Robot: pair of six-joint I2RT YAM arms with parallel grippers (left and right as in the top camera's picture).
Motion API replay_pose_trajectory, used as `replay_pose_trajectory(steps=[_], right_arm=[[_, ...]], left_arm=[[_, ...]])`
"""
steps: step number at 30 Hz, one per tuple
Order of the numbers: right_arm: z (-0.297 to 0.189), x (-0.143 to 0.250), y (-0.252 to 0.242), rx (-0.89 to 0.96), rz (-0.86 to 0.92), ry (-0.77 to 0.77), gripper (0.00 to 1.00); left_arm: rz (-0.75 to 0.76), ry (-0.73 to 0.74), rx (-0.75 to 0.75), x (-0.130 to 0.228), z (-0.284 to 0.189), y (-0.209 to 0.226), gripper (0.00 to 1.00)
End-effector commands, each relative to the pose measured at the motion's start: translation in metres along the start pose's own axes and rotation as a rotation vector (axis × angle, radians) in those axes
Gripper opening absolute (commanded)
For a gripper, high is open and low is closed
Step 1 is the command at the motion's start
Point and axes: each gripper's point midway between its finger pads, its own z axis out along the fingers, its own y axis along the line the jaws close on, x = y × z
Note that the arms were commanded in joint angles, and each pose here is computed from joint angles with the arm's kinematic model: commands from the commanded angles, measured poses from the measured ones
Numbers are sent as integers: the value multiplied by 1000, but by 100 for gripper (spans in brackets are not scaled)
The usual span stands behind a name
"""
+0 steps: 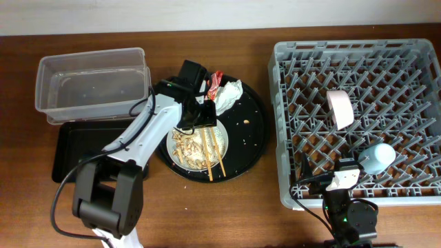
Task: Sort waste into correct bins and load items into the dishwasher rack
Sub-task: 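Grasp the wooden chopsticks from the plate with the left gripper, then carry the chopsticks right and drop them into the rack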
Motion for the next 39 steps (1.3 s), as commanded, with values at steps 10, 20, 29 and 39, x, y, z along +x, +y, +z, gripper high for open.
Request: replay_pose_trajectory(steps=[10,20,29,39], right_arm=[[0,2,1,-5,-5,1,98],[0,2,1,-5,-5,0,98],[0,2,1,-5,-5,1,98],[0,2,1,-5,-5,0,98]], left_arm=[[-258,1,-170,18,36,0,34],[-266,34,-131,17,59,-5,15],[-126,-108,-25,-25,-12,-47,0],[150,-469,411,-75,-32,-222,0]])
